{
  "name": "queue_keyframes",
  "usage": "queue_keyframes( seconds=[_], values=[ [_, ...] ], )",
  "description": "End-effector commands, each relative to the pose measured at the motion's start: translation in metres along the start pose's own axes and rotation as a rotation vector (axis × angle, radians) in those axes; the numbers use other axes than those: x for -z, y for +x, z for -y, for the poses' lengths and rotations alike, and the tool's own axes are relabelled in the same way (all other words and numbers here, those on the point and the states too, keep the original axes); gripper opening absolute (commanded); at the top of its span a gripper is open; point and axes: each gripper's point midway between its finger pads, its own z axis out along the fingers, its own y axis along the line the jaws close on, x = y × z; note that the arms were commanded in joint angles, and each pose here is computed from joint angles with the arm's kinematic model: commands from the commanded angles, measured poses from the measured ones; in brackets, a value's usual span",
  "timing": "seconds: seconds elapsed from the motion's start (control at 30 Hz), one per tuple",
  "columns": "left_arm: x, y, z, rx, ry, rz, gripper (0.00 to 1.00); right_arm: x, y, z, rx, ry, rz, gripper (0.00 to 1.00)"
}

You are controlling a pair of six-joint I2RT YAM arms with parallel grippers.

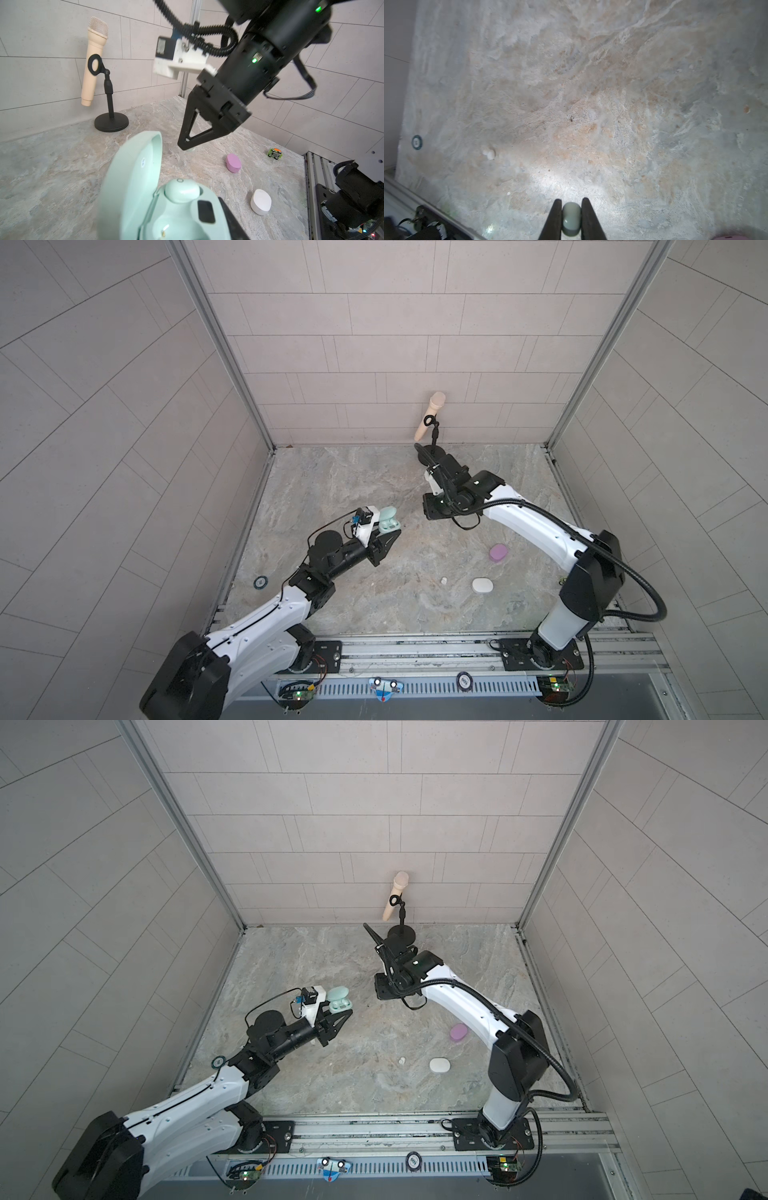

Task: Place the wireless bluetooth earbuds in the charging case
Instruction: 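Lift the second earbud and carry it toward the case in the left gripper, then lower the earbud into the empty case slot and open the right gripper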

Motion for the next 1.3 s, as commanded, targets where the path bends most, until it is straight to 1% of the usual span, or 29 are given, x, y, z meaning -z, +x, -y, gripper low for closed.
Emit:
queue_keyframes(
  seconds=[0.0, 0.1, 0.27, 0.37, 0.53, 0.67, 0.83, 1.27],
  values=[
    [-0.009, -0.034, 0.013, -0.055, 0.064, 0.096, 0.06, 0.034, 0.010, -0.002, -0.028, -0.039, -0.001, 0.15],
    [-0.019, -0.039, 0.018, -0.070, 0.100, 0.102, 0.06, 0.060, 0.009, -0.010, -0.061, -0.125, 0.049, 0.15],
    [-0.034, -0.047, 0.027, -0.088, 0.156, 0.117, 0.06, 0.099, 0.004, -0.036, -0.077, -0.307, 0.147, 0.15],
    [-0.042, -0.051, 0.031, -0.092, 0.182, 0.126, 0.06, 0.119, 0.000, -0.050, -0.091, -0.408, 0.197, 0.16],
    [-0.053, -0.055, 0.036, -0.099, 0.213, 0.140, 0.06, 0.141, -0.005, -0.065, -0.102, -0.514, 0.243, 0.16],
    [-0.058, -0.059, 0.041, -0.100, 0.233, 0.154, 0.06, 0.144, -0.005, -0.075, -0.109, -0.569, 0.252, 0.16],
    [-0.060, -0.064, 0.048, -0.107, 0.251, 0.168, 0.06, 0.138, -0.004, -0.084, -0.116, -0.599, 0.241, 0.16],
    [-0.057, -0.072, 0.057, -0.116, 0.272, 0.190, 0.06, 0.125, -0.002, -0.099, -0.111, -0.630, 0.215, 0.16]
  ],
)
